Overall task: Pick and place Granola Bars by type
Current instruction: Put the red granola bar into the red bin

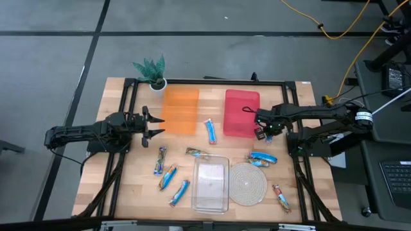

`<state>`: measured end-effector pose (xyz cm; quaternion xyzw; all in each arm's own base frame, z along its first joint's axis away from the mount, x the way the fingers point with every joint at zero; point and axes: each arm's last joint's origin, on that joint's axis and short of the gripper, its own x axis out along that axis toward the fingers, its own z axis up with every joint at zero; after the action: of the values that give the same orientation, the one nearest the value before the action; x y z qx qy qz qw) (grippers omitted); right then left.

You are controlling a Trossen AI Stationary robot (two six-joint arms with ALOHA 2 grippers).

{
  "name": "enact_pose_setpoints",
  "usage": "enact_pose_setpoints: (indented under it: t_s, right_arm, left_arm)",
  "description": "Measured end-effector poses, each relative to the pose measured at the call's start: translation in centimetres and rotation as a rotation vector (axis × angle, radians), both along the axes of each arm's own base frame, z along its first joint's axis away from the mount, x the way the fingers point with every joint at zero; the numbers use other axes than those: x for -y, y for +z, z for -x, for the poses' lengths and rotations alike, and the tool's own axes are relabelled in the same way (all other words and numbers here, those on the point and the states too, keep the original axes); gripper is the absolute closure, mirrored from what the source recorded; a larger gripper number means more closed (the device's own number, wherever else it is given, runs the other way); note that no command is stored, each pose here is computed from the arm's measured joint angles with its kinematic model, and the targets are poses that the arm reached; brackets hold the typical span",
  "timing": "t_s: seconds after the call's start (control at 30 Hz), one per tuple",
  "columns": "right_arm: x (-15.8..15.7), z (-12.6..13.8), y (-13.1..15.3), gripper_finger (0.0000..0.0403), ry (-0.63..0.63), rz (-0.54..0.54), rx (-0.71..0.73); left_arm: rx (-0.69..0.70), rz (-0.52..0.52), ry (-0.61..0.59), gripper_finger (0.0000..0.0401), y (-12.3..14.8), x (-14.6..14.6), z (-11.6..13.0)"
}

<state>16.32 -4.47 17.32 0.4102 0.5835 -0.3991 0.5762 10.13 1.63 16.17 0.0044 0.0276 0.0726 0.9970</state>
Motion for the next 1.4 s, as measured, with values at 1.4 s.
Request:
enact_pose_setpoints:
  t_s: [1.4]
  right_arm:
    - [2.2, -2.8, 18.3, 0.035, 0.269, 0.62, 0.138]
  left_arm:
    - [0.0, 0.0, 0.0, 0.0207, 0.0, 0.0, 0.0]
